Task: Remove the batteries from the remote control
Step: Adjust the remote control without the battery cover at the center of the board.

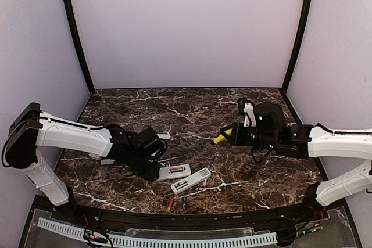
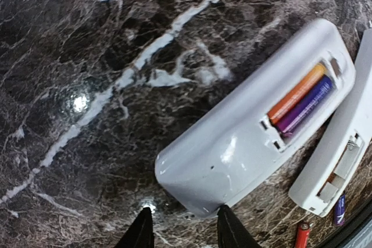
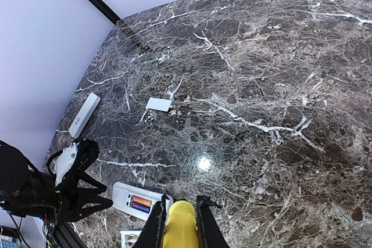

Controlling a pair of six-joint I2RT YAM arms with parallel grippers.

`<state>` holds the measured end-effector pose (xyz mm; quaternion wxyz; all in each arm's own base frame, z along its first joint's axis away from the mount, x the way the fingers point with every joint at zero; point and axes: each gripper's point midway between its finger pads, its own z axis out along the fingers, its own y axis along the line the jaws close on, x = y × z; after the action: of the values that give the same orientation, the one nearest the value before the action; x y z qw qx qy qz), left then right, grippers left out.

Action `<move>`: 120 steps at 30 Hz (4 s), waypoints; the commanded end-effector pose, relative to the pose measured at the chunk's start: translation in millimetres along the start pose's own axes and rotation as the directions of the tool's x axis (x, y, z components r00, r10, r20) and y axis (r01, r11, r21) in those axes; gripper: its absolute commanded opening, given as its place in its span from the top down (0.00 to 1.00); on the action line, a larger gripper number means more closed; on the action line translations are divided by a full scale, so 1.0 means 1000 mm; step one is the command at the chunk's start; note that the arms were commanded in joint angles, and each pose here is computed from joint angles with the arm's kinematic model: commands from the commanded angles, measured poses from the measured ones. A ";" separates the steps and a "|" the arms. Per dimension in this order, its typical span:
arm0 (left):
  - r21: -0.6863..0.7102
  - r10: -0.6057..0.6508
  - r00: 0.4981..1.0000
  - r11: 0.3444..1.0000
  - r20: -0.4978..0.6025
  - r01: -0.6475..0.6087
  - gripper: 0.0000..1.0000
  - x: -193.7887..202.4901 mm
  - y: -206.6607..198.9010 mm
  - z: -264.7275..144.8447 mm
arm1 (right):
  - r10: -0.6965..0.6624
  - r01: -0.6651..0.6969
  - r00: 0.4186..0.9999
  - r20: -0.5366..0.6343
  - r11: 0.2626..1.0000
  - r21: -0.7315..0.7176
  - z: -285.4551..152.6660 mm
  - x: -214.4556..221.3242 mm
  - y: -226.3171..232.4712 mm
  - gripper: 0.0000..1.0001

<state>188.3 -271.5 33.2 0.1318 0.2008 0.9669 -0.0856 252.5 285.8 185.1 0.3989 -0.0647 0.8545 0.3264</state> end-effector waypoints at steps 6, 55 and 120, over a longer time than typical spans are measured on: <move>0.061 -0.106 0.993 0.992 -0.046 0.108 0.44 0.012 0.000 0.000 | -0.008 0.009 0.999 0.038 1.000 -0.024 -0.006 -0.006 0.002 1.00; 0.586 0.102 0.987 0.810 -0.125 -0.009 0.25 -0.007 -0.079 -0.001 | 0.019 -0.017 0.998 0.052 1.000 -0.022 -0.015 -0.005 -0.002 1.00; -0.088 0.233 0.972 0.968 -0.022 -0.234 0.20 -0.102 -0.019 0.044 | 0.021 -0.022 0.997 0.073 1.000 0.015 -0.018 -0.011 -0.008 1.00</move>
<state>286.8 -363.7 26.7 0.1655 0.3007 0.9355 -0.0835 245.8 267.6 188.5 0.4137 -0.0489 0.8491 0.3249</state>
